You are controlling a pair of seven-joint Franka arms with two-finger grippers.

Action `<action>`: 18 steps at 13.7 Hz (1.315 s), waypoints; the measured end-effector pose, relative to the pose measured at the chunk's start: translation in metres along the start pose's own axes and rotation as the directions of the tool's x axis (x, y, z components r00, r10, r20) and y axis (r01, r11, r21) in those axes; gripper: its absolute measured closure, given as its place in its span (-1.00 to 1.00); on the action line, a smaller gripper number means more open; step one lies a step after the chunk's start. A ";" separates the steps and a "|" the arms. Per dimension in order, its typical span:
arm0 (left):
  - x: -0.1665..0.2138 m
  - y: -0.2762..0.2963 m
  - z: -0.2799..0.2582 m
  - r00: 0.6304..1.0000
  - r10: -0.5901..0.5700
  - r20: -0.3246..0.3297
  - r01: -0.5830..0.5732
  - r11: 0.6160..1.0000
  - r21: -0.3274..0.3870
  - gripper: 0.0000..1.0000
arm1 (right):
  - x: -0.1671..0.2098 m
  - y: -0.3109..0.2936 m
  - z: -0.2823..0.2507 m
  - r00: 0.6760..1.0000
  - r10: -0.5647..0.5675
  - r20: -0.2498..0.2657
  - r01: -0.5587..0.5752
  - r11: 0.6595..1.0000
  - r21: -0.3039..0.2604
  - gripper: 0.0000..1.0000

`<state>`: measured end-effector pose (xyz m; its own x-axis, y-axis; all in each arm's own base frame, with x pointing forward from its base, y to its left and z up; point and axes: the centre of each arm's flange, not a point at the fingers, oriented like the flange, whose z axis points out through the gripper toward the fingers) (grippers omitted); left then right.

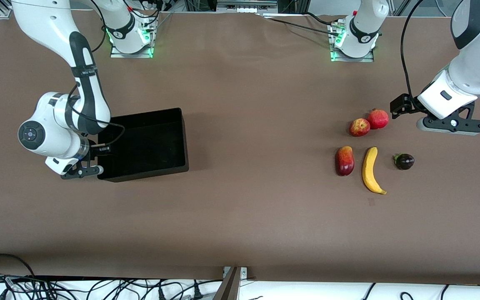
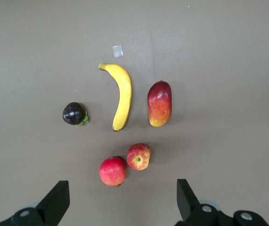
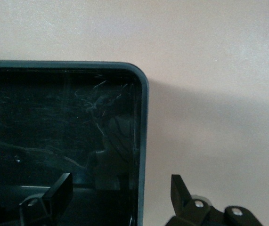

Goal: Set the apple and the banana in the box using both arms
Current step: 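Reach the right gripper to the black box rim and grasp it, then slide the box toward the fruit while the left gripper reaches the apples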

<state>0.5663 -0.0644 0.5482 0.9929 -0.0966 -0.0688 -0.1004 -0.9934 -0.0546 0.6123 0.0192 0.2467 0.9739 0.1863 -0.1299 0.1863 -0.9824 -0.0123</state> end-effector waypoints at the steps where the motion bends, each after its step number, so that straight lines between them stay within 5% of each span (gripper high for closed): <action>1: 0.000 0.000 0.000 1.000 0.000 -0.001 0.000 1.000 0.000 -1.00 | 0.000 0.000 0.000 1.000 -0.007 -0.001 0.007 1.000 0.000 -0.68; 8: 0.005 -0.002 -0.007 1.000 -0.003 -0.022 0.003 1.000 -0.001 -1.00 | 0.001 0.002 -0.003 1.000 -0.018 -0.005 0.018 1.000 0.000 0.77; 18: 0.007 -0.002 -0.008 1.000 -0.003 -0.025 0.003 1.000 -0.001 -1.00 | 0.015 -0.043 -0.037 0.999 0.033 -0.006 -0.033 0.999 0.029 0.89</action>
<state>0.5742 -0.0639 0.5562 0.9945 -0.0947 -0.0438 -0.0970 -0.9939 -0.0534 0.6239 0.0652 0.2815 0.9802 0.1537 -0.1245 0.1502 -0.9880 -0.0370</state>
